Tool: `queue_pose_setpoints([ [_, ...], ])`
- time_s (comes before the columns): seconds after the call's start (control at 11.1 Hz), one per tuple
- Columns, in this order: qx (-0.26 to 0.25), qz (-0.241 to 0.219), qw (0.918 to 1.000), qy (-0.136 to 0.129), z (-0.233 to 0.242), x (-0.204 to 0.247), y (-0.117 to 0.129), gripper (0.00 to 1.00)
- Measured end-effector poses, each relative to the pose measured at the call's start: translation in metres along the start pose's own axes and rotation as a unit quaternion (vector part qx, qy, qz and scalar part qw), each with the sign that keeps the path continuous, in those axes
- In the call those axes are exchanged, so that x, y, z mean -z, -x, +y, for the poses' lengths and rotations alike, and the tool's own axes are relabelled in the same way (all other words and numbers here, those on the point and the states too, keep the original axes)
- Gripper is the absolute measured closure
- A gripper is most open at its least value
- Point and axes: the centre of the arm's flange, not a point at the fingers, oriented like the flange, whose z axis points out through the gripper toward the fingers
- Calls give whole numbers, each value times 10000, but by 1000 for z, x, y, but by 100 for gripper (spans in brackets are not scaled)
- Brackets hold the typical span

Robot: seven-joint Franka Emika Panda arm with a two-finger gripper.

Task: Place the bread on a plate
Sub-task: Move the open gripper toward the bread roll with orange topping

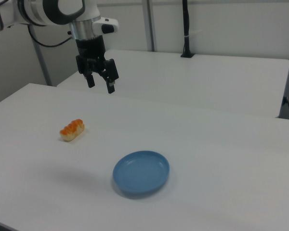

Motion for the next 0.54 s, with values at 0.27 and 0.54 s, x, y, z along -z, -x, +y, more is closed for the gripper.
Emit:
queue_pose_setpoints([
  [0.27, 58, -63, 10000, -50, -7, -5, 1, 0],
  [0.54, 87, -94, 9999, -49, -10, -8, 2, 0],
])
